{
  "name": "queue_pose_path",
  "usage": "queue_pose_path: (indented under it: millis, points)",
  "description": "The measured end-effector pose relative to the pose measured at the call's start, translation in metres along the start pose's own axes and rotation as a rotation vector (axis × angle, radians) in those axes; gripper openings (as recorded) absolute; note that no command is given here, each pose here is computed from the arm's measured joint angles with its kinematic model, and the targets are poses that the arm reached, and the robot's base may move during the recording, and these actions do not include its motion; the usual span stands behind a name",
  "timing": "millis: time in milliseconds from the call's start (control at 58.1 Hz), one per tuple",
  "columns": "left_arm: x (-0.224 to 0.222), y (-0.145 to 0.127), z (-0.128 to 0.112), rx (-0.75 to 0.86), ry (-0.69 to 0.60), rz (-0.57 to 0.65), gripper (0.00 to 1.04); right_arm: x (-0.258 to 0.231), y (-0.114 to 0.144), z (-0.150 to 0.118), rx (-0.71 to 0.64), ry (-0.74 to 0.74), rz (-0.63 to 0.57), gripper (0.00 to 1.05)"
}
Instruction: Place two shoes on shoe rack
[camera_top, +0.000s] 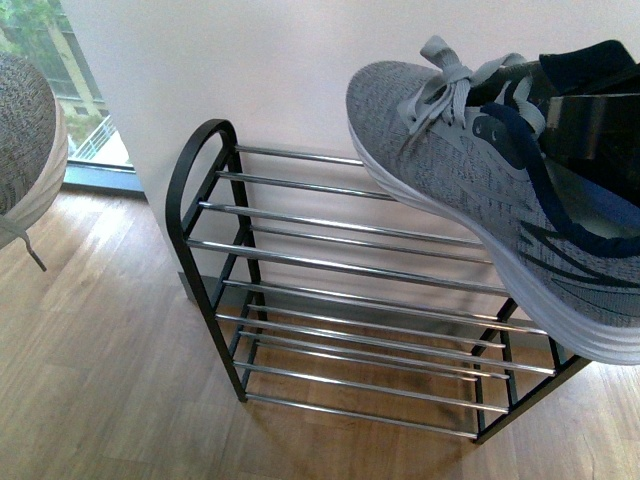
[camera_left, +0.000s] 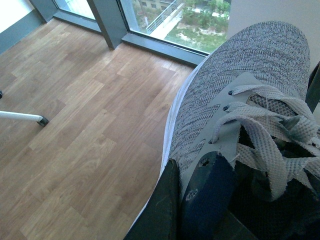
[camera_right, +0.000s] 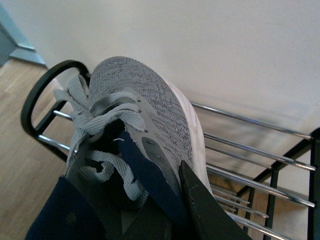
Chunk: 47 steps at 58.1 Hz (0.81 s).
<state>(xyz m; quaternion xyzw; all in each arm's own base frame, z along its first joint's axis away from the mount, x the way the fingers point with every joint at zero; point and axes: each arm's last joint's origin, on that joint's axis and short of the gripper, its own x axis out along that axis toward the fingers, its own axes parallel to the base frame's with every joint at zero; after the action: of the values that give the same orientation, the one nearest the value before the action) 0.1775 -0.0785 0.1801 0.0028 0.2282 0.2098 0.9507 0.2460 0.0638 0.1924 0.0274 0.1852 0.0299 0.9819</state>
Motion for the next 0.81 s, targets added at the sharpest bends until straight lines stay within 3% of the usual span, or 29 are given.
queue_pose_path:
  millis: [258,464,654,809]
  points:
    - [0.0,0.0,0.0,0.0,0.0,0.0,0.02,0.028,-0.021,0.01,0.216,0.003,-0.148,0.01]
    - [0.0,0.0,0.0,0.0,0.0,0.0,0.02,0.042,-0.058,0.008,0.394,0.022,-0.323,0.01]
    - [0.0,0.0,0.0,0.0,0.0,0.0,0.02,0.057,-0.088,-0.006,0.477,0.022,-0.496,0.01]
    - [0.0,0.0,0.0,0.0,0.0,0.0,0.02,0.067,-0.085,-0.016,0.505,0.039,-0.509,0.01]
